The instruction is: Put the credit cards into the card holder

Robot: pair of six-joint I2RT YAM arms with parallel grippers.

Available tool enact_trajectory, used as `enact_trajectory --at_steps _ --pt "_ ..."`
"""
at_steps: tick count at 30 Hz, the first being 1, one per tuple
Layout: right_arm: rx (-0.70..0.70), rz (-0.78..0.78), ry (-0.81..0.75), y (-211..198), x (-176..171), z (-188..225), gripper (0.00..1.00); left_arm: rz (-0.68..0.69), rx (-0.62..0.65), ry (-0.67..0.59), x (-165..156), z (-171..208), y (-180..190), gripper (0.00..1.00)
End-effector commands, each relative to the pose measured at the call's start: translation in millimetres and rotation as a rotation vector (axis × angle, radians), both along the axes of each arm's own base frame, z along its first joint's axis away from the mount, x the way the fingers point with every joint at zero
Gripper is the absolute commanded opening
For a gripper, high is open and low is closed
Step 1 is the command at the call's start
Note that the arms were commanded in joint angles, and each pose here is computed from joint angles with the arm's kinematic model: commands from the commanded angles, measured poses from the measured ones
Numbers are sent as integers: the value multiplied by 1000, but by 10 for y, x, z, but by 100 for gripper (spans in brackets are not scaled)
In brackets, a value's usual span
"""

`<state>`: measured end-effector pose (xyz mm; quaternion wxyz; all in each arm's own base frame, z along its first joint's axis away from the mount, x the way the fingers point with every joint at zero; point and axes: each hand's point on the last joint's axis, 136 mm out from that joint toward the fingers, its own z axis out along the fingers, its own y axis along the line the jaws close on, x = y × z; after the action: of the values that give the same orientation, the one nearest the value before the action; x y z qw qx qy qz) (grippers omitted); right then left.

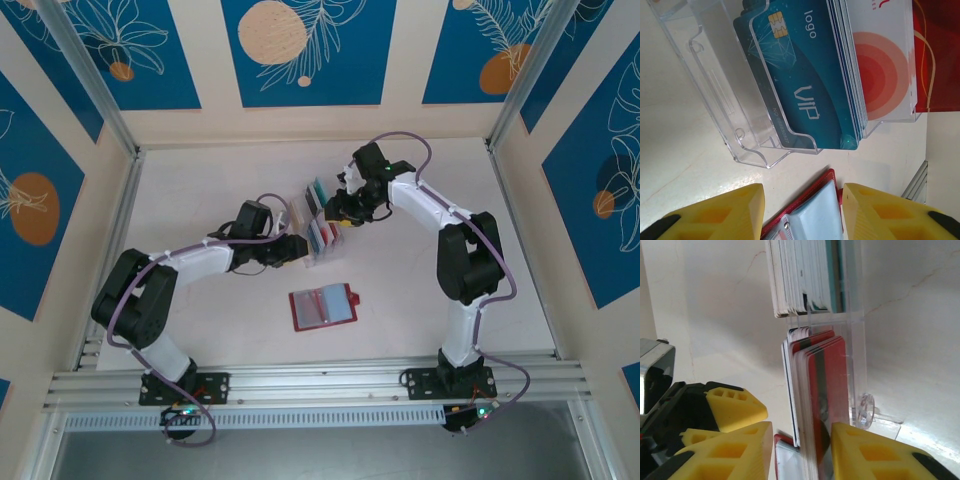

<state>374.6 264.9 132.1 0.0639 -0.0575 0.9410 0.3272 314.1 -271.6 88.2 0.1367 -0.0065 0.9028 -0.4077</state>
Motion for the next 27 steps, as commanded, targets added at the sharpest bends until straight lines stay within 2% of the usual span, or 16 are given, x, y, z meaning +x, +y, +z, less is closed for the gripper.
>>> enact_trajectory --at_steps 1,5,21,25,27 --pt "68 27 9 54 -77 140 36 -7 -23 -7 77 39 -33 44" --pt "94 32 3 54 -85 213 35 -7 -22 -2 72 15 -29 44" --pt "84 18 -8 1 -72 271 21 -8 -23 -2 42 2 -16 44" --pt "75 14 -1 -13 -67 249 21 -9 -25 -7 39 20 -16 44" --pt "47 7 1 -35 -55 202 27 -9 -25 -7 35 21 -14 44"
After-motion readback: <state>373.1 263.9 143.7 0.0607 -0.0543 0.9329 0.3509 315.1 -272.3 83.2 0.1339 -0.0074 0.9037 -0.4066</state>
